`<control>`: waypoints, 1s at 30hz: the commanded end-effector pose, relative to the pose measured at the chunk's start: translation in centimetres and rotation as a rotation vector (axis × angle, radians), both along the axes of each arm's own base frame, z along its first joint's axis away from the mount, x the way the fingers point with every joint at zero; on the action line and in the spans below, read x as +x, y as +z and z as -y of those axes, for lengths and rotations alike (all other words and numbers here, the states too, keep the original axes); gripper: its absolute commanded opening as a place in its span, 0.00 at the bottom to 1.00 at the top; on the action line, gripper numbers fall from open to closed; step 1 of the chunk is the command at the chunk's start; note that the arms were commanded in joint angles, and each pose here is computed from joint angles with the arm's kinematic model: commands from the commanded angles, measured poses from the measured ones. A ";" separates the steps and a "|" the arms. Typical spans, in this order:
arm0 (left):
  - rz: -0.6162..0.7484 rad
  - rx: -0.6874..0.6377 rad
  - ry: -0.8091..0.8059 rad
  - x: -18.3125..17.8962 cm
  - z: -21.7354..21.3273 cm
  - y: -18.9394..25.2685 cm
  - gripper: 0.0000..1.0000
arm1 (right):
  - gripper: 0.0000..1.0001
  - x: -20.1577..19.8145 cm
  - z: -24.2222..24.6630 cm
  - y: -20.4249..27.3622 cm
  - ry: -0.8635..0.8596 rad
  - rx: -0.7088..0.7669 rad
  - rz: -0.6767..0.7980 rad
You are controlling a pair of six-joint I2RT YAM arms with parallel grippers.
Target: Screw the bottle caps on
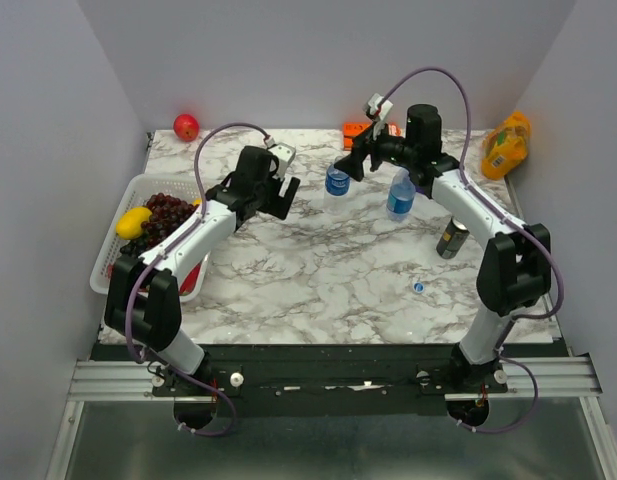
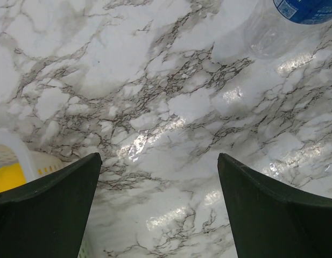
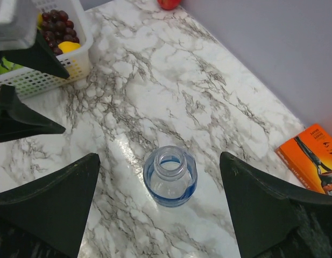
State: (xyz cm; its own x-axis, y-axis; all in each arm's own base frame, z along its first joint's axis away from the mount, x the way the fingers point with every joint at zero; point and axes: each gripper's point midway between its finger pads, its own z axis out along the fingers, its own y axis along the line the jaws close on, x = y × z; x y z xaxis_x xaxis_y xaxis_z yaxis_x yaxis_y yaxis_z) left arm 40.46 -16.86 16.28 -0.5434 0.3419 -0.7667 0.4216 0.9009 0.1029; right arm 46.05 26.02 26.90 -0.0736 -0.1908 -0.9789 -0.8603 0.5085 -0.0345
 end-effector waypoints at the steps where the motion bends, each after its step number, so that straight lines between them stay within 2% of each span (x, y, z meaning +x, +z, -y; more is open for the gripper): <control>1: 0.065 0.078 -0.001 0.1 -1.9 4.2 0.99 | 0.99 1.7 -1.2 -1.2 -0.017 -0.016 -0.018; 3: 0.027 0.081 -0.027 -0.2 -2.2 4.2 0.99 | 0.99 2.2 -1.5 -1.7 -0.021 -0.024 -0.019; 4: -0.016 0.086 -0.071 -1.1 -2.4 3.8 0.99 | 0.95 2.6 -1.8 -1.6 -0.023 -0.013 -0.006; 6: -0.051 -0.018 -0.225 -3.1 -0.6 4.4 0.99 | 0.90 3.1 -2.1 -2.7 -0.027 -0.003 -0.031; 10: -0.087 -0.119 -0.232 -4.3 0.1 5.2 0.99 | 0.72 3.3 -2.8 -3.7 -0.015 0.005 -0.016; 11: -0.097 -0.181 -0.195 -4.4 0.4 5.7 0.99 | 0.63 3.3 -2.9 -3.8 -0.014 0.006 -0.018; 12: -0.087 -0.212 -0.175 -4.3 0.5 6.2 0.99 | 0.59 3.3 -3.0 -4.0 -0.009 0.006 -0.017; 15: -0.083 -0.267 -0.141 -3.7 1.1 6.3 0.99 | 0.41 2.9 -3.4 -5.0 0.013 -0.003 -0.028; 16: -0.071 -0.283 -0.176 -3.6 1.7 6.5 0.99 | 0.36 2.9 -3.4 -4.9 0.016 -0.003 -0.026; 17: -0.060 -0.284 -0.192 -3.5 1.9 6.5 0.99 | 0.18 2.6 -3.5 -4.7 0.025 0.000 -0.026; 19: 0.024 -0.299 -0.251 -3.2 2.5 7.0 0.99 | 0.00 2.2 -3.3 -3.6 0.020 0.014 -0.025; 22: 0.180 -0.342 -0.446 -4.3 4.4 8.2 0.99 | 0.00 0.9 -3.5 -0.6 0.047 0.059 -0.035; 25: 0.244 -0.330 -0.590 -5.0 6.4 8.2 0.99 | 0.00 -1.5 -4.4 2.0 0.147 0.115 -0.096; 30: 0.221 -0.339 -0.605 -3.9 8.2 7.2 0.99 | 0.00 -4.5 -4.9 5.5 0.242 0.194 -0.152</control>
